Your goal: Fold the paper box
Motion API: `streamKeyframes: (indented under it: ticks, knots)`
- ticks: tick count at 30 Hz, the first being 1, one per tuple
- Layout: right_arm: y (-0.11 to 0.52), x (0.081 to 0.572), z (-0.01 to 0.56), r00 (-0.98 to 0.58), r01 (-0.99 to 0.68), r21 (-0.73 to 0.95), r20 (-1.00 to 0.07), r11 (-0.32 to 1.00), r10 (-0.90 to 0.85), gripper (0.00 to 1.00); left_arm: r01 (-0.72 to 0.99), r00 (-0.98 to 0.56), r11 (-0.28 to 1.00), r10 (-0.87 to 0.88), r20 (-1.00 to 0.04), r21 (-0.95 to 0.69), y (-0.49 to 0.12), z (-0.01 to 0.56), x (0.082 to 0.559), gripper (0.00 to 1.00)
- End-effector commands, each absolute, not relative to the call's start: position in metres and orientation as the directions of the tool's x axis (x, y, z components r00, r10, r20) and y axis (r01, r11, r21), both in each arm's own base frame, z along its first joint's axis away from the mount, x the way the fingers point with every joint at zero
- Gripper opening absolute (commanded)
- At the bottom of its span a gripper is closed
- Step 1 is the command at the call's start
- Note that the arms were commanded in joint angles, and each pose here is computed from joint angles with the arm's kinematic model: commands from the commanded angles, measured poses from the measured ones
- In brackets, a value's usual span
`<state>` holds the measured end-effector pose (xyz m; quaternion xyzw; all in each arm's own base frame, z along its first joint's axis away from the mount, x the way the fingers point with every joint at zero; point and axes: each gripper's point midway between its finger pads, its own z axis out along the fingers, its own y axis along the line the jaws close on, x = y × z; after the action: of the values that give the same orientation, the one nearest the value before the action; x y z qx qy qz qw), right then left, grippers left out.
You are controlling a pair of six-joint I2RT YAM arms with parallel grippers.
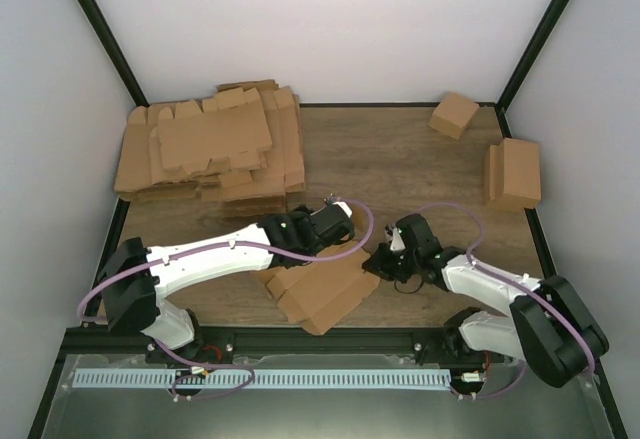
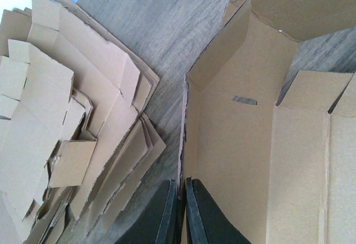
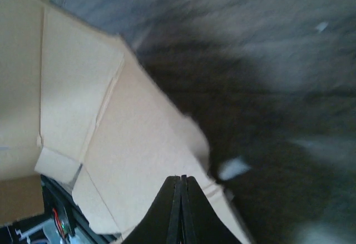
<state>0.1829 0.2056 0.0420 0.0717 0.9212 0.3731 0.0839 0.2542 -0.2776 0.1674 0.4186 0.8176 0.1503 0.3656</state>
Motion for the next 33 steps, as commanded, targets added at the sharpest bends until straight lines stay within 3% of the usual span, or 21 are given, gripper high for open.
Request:
streamKeyframes:
  ticks: [1,19,23,28,33]
  knots:
    - [0.202,0.215,0.053,-0.952,0.085,0.727,-0.142,0.682,0.270,0.01,0.568,-0.392,0.623,0.780,-0.488,0.538,-0.281,0.173,0.256,0.07]
    - [0.208,0.231,0.039,-0.964,0.080,0.725,-0.118,0.685,0.237,0.01,0.608,-0.416,0.666,0.731,-0.541,0.433,-0.294,0.165,0.248,0.11]
    - [0.203,0.236,0.045,-0.958,0.035,0.700,-0.180,0.713,0.223,0.01,0.608,-0.456,0.741,0.620,-0.639,0.285,-0.296,0.187,0.249,0.26]
    - [0.206,0.239,0.079,-0.938,-0.089,0.713,-0.294,0.696,0.181,0.01,0.511,-0.608,0.859,0.338,-0.719,-0.029,-0.258,0.208,0.272,0.58]
    - [0.219,0.231,0.098,-0.946,-0.162,0.756,-0.301,0.634,0.117,0.01,0.259,-0.793,0.943,0.085,-0.603,-0.208,-0.195,0.187,0.292,0.95]
